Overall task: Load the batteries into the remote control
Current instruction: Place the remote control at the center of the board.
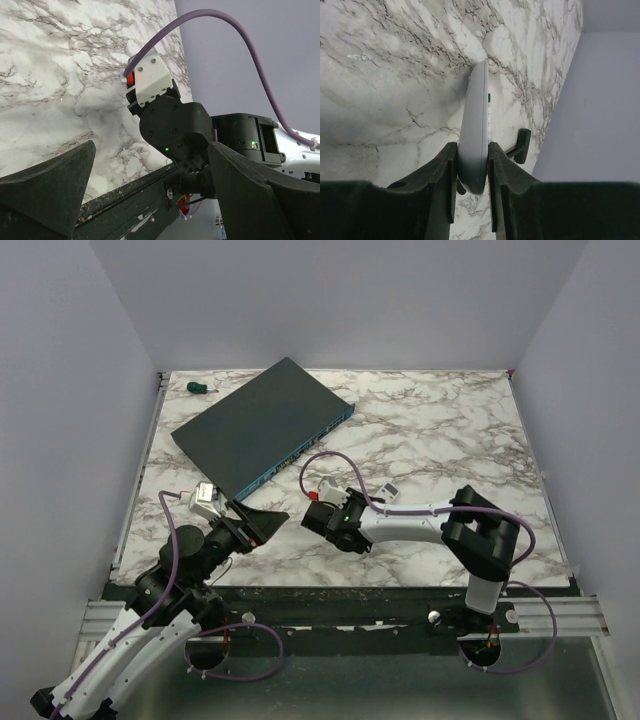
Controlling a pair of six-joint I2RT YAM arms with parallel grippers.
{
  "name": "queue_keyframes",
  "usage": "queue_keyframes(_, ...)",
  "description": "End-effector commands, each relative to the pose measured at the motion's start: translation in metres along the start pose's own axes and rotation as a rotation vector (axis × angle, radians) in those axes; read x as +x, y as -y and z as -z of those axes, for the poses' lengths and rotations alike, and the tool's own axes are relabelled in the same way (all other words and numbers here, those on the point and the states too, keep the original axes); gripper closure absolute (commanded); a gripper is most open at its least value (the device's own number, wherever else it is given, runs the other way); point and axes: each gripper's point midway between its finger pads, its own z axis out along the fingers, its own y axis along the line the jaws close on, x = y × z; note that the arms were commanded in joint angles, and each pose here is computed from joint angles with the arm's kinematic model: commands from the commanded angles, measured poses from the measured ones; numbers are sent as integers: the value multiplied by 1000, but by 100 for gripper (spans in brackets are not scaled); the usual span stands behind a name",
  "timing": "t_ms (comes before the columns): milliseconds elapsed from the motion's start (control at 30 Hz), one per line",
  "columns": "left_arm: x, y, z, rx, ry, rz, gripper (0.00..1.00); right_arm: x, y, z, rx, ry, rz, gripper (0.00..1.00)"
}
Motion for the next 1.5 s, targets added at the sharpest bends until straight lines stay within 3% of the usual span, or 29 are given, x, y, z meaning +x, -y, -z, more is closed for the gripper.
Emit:
queue_keyframes(0,-6,3,2,-1,20,-1,3,-11,-7,-4,-9,14,-34,81)
queue_keyframes(367,-4,3,0,-2,13,8,4,-3,-17,-7,-21,-9,-49,57)
queue_keyframes(633,-4,4,-1,-7,5,5,4,-2,-25,-9,-41,-11,-53,48)
queue_keyframes(1467,-6,6,5,-3,11,12,5,-1,-65,-4,-257,-17,-79,37)
